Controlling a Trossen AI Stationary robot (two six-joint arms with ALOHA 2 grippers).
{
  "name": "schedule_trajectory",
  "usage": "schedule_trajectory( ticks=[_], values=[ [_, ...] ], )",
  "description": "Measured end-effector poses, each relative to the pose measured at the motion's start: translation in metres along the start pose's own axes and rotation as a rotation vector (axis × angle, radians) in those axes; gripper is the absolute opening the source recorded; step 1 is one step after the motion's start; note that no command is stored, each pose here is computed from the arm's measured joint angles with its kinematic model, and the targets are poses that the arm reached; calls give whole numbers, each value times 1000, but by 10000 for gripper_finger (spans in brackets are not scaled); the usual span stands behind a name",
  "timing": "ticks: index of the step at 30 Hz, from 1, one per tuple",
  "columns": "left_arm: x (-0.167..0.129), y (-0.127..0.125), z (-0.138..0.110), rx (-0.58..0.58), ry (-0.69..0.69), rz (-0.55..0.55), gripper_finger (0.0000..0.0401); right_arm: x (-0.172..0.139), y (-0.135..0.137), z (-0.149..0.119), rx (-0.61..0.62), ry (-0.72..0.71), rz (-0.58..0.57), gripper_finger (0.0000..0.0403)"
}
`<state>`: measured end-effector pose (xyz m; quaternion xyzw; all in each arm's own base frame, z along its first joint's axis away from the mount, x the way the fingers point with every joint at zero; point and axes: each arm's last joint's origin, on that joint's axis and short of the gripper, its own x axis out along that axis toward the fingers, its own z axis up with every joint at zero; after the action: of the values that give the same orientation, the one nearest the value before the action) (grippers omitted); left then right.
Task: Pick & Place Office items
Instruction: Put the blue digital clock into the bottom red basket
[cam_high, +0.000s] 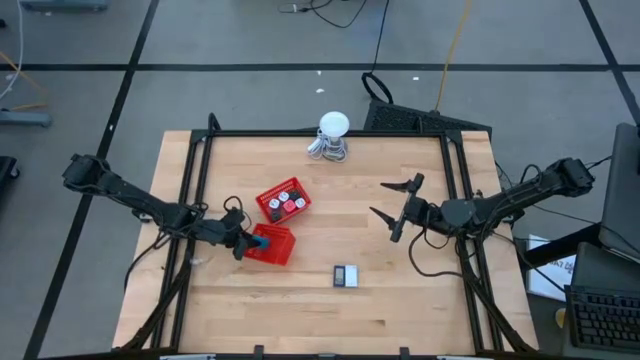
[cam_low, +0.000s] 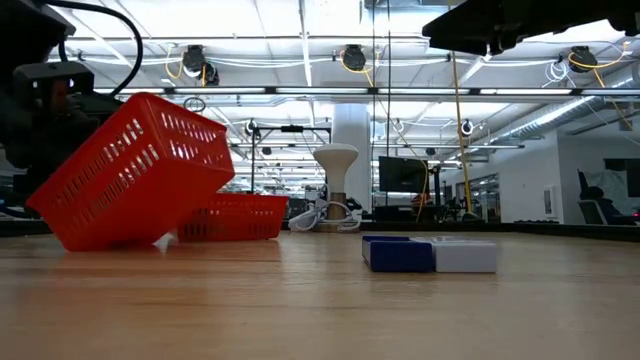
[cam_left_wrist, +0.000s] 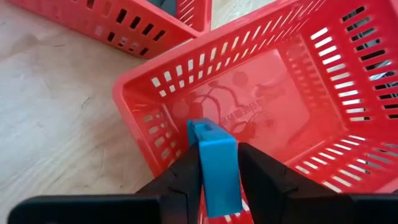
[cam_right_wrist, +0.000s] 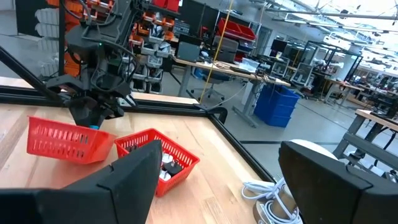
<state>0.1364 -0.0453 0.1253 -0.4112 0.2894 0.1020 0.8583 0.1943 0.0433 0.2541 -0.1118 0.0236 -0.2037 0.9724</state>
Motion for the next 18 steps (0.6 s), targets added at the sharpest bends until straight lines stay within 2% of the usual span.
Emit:
schedule_trajectory(
  ticks=[6,18],
  values=[
    [0,0,0,-1,5,-6,91,0,0,0,0,0,0,309],
    [0,-7,3,27,-29,-72,92,0,0,0,0,0,0,309]
  ],
)
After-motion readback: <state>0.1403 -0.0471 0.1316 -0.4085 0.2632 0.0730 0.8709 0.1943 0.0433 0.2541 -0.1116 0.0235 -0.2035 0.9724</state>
